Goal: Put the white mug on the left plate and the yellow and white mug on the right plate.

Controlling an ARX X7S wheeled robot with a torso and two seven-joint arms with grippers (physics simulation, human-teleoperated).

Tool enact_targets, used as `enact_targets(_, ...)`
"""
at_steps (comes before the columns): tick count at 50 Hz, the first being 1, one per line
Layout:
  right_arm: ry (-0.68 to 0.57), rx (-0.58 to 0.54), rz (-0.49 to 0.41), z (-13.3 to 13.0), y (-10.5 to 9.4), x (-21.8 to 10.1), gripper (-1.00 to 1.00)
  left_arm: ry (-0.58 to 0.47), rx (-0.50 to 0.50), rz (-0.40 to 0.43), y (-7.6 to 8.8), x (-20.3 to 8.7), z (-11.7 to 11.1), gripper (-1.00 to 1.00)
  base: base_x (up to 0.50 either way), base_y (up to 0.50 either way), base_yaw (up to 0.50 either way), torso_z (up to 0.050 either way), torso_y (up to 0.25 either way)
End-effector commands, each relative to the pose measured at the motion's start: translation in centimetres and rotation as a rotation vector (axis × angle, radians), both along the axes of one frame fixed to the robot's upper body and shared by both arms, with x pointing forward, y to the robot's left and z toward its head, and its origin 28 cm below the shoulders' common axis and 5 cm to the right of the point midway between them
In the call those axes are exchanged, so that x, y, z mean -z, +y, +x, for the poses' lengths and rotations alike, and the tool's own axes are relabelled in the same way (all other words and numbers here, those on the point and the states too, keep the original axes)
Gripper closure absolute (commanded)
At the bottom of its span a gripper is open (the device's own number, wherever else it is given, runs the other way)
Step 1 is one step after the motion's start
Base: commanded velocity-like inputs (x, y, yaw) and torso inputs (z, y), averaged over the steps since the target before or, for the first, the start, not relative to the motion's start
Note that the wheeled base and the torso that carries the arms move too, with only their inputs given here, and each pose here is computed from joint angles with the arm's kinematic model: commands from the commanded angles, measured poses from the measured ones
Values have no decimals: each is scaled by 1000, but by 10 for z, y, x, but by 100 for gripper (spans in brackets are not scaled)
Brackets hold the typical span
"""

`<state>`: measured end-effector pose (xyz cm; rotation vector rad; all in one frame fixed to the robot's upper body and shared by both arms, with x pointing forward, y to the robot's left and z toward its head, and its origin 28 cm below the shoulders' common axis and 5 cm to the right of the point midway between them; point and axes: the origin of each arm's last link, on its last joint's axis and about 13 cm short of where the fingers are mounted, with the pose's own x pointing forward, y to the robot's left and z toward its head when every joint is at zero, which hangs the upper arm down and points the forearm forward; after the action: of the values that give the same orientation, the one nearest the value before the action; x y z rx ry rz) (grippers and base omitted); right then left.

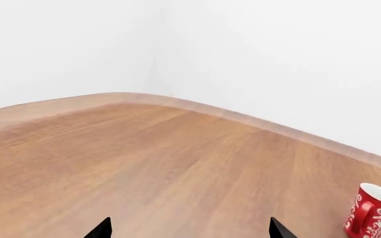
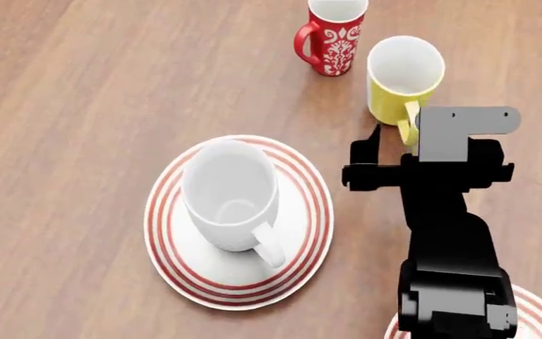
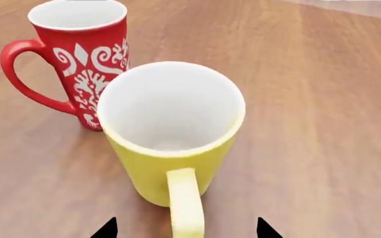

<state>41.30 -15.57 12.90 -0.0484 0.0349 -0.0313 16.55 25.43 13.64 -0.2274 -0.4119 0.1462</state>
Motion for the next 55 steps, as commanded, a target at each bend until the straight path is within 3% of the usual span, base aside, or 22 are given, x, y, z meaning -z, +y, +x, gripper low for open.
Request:
enact_targets(1, 7, -3, 2, -1, 1, 2, -100, 5, 14, 1, -1, 1, 0, -100, 0, 0, 0, 0, -31)
enact_targets(7, 2, -9, 4, -1, 1, 2, -100, 7, 13, -2, -1, 2, 0, -100, 0, 0, 0, 0, 0)
enact_targets(8, -6, -9, 16, -1, 1, 2, 100, 7, 14, -2, -1, 2, 0, -100, 0, 0, 0, 0, 0)
enact_targets(25, -98, -20, 53, -2, -2, 5, 100, 5, 17, -4, 0, 1, -1, -100, 0, 0, 0, 0, 0)
enact_targets(36, -246, -23, 103, -4, -9, 0, 100, 4, 29, 4, -1, 0, 0, -100, 0, 0, 0, 0, 0)
enact_targets(42, -311, -26, 49, -3, -7, -5, 100, 3, 28, 4, -1, 0, 0, -100, 0, 0, 0, 0, 0)
enact_targets(55, -324, -25, 59, -25, -7, -5, 100, 4, 23, 2, 0, 0, 1, -100, 0, 0, 0, 0, 0)
